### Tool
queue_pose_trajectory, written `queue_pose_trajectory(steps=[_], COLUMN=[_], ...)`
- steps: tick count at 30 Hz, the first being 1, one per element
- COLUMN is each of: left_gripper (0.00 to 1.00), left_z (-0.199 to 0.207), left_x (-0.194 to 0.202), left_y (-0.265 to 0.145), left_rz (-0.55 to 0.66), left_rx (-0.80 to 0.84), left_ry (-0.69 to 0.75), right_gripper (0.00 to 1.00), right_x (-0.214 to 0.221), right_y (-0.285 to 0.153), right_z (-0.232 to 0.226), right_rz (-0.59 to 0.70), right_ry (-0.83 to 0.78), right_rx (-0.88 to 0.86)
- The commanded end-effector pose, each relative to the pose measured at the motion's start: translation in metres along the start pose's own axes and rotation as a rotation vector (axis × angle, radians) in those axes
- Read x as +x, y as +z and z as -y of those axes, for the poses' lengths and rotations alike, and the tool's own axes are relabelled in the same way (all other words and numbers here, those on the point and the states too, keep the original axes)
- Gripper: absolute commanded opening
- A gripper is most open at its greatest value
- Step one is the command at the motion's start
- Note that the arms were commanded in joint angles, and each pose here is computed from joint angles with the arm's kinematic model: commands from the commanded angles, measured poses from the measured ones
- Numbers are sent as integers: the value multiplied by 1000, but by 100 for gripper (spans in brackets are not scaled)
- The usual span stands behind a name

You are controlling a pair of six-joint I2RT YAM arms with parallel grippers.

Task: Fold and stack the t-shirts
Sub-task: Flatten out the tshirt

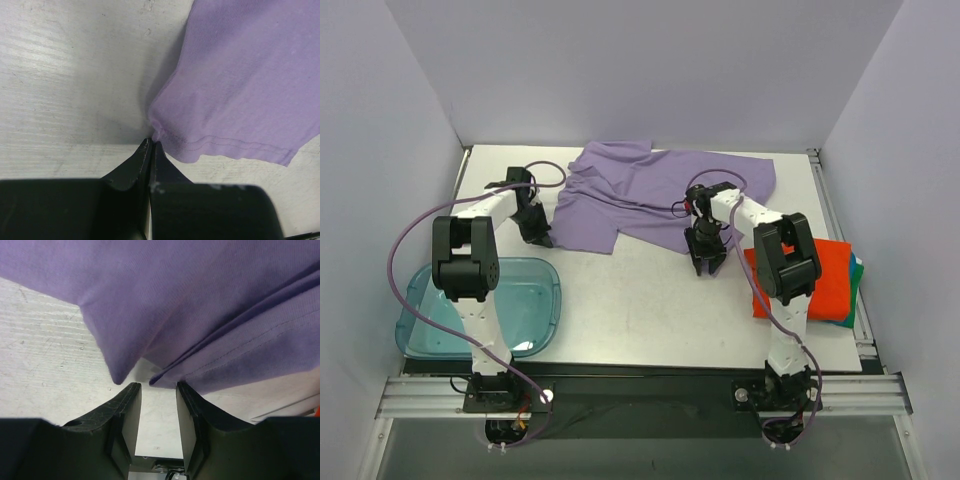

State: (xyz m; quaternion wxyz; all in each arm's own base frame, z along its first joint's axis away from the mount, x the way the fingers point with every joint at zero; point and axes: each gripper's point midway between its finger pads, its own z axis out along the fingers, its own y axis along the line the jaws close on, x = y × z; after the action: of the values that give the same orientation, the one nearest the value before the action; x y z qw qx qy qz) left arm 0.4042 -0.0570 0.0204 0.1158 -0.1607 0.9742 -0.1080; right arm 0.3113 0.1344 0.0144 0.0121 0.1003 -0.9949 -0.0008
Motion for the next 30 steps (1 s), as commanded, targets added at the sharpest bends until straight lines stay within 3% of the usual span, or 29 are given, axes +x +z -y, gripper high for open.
queue_pose_trajectory(steps=[1,15,23,30], left_gripper=[0,0,0,0], left_z=[10,13,28,38], left_x=[-14,-21,-36,-35], left_y=[-19,-27,-56,-75], left_rz=[71,86,133,147], left_rx=[44,73,134,183], left_ry=[12,1,-1,-3], right_gripper=[34,2,0,0], right_x=[-2,-3,2,19], right_y=[-6,-6,-49,-75], right_z=[7,9,7,23], right_rz=[-4,-8,27,14], right_ry=[-17,-2,81,248], right_rx=[55,67,-13,-112])
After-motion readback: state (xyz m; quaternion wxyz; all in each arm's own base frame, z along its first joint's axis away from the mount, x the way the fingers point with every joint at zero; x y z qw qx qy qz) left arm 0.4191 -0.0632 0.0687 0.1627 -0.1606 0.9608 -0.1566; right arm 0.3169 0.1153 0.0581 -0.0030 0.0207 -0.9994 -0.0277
